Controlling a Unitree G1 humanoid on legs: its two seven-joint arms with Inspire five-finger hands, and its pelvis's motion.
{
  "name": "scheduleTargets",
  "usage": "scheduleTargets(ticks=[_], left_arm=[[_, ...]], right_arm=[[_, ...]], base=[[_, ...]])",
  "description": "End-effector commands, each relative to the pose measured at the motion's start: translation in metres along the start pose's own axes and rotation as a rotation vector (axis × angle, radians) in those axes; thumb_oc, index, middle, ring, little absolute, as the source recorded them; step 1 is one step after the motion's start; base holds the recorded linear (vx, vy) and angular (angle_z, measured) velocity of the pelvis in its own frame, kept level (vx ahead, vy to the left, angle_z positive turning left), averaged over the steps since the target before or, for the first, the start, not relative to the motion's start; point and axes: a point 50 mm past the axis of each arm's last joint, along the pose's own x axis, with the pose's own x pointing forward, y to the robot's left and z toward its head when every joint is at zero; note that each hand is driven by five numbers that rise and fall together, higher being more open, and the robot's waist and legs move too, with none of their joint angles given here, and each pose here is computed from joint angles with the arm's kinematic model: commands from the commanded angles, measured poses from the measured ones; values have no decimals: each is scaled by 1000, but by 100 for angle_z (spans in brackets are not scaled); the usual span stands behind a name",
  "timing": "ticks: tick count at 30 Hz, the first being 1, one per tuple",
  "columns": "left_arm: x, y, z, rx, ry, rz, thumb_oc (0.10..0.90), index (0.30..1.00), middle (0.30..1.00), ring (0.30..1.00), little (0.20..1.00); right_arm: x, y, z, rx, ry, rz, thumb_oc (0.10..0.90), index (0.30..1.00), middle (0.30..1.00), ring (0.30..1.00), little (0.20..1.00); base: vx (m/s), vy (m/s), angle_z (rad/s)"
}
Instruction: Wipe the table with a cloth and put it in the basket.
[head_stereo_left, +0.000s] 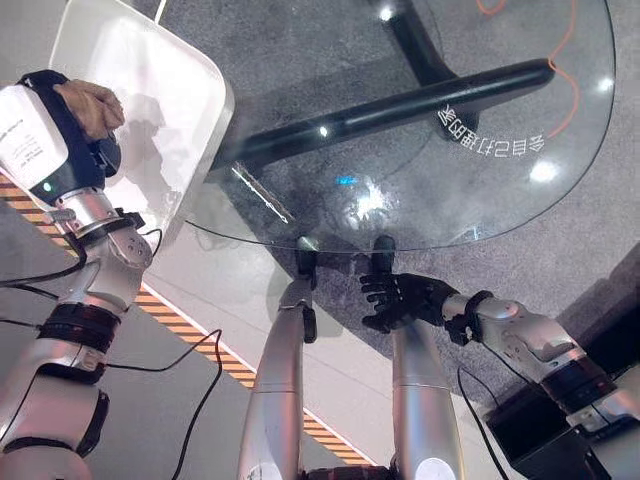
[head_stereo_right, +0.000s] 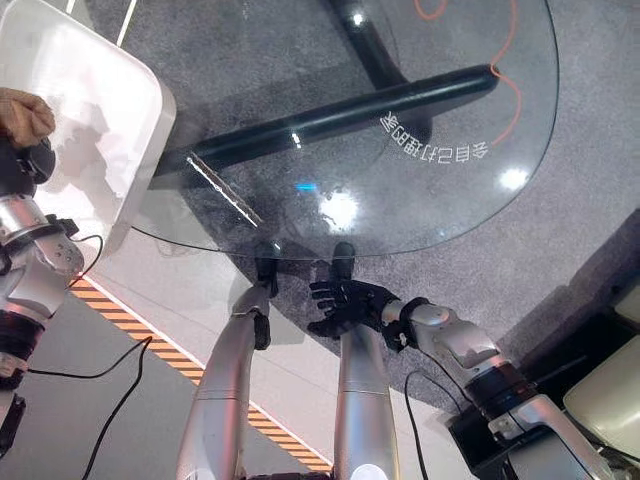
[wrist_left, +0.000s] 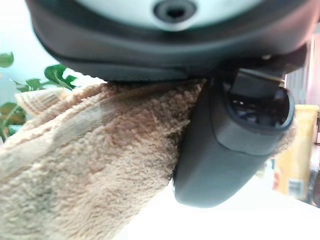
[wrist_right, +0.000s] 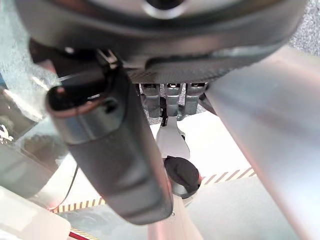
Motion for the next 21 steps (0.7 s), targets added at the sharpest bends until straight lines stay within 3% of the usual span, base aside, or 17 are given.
scheduleTargets(ticks=[1, 10, 16, 18, 21], left_arm=[[49, 44, -1, 5, -8, 246, 100, 300, 300, 300, 200], [55, 33, 12, -86, 3, 208, 100, 300, 300, 300, 200], [58, 29, 2, -131, 148, 214, 105, 305, 305, 305, 205], [61, 28, 1, -116, 168, 189, 328, 495, 495, 495, 428], [64, 27, 2, -107, 174, 155, 440, 592, 592, 592, 540]], right_arm=[[-3, 15, -32, 64, 103, 88, 800, 900, 900, 900, 900], [1, 14, -22, 76, 70, 97, 800, 900, 900, 900, 900], [6, 13, -18, 89, 50, 90, 800, 900, 900, 900, 900], [7, 14, -16, 91, 42, 93, 800, 900, 900, 900, 900], [7, 14, -14, 90, 32, 94, 800, 900, 900, 900, 900]], base=[[-46, 10, -7], [-4, 4, -2], [0, 0, 0], [-9, -10, -2], [-6, -2, -1]])
